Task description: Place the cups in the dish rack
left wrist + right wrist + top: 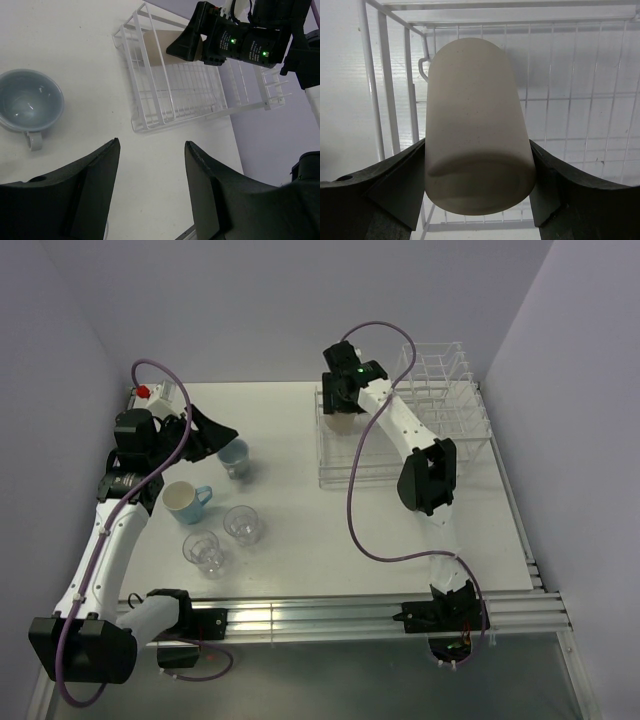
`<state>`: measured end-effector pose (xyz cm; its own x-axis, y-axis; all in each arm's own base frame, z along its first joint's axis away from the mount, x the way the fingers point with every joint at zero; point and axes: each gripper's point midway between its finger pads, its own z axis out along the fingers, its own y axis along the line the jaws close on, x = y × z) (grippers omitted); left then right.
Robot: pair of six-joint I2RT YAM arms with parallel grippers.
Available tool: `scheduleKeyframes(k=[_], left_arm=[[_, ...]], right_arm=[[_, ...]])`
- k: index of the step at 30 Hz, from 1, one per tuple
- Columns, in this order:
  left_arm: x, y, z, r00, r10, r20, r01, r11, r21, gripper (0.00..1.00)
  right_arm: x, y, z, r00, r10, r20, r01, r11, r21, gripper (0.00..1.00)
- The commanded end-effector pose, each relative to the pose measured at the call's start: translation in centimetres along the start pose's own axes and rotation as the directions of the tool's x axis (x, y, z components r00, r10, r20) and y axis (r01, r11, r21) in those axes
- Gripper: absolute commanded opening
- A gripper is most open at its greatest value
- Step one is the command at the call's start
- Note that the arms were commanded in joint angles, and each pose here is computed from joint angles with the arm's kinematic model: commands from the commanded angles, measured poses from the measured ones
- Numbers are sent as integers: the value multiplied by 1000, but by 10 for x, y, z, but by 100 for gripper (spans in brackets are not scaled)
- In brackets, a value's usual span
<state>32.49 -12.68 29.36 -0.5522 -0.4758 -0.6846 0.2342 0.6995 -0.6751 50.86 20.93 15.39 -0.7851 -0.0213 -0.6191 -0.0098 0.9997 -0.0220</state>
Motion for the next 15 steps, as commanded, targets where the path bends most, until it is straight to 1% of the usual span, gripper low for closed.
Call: scheduleKeyframes(k=[1, 2, 3, 5, 6, 8, 11, 12, 15], left_arm=[[-3, -2, -1, 999, 36, 8, -36, 999, 23, 61], [-3, -2, -1, 999, 35, 11, -35, 999, 19, 61], [-3, -2, -1, 999, 36, 12, -36, 999, 20, 61], [-3, -2, -2, 999, 37, 12, -38, 999, 20, 61], [-3, -1, -1, 999, 37, 12, -37, 999, 18, 61], [-2, -1, -2, 999, 36, 10, -36, 999, 18, 61], [-3, -1, -1, 999, 36, 10, -36, 999, 18, 61], [-3, -1, -1, 999, 37, 10, -38, 999, 18, 61], [-3, -2, -2, 999, 38, 11, -38, 999, 19, 61]], right_arm=[[-13, 9, 1, 999, -7, 54, 8, 1000, -12, 36], [-13, 10, 1, 998, -13, 54, 13, 1000, -14, 38], [-13, 9, 1, 998, -11, 55, 12, 1000, -13, 44], [-12, 11, 3, 999, -13, 52, 14, 1000, -13, 48], [-12, 10, 3, 999, -12, 51, 13, 1000, -13, 52], [-12, 12, 3, 998, -17, 53, 18, 1000, -15, 55], [-12, 15, 3, 998, -24, 54, 26, 999, -22, 63], [-12, 16, 3, 998, -29, 54, 30, 999, -24, 70], [-11, 17, 5, 998, -31, 51, 32, 999, -28, 73]])
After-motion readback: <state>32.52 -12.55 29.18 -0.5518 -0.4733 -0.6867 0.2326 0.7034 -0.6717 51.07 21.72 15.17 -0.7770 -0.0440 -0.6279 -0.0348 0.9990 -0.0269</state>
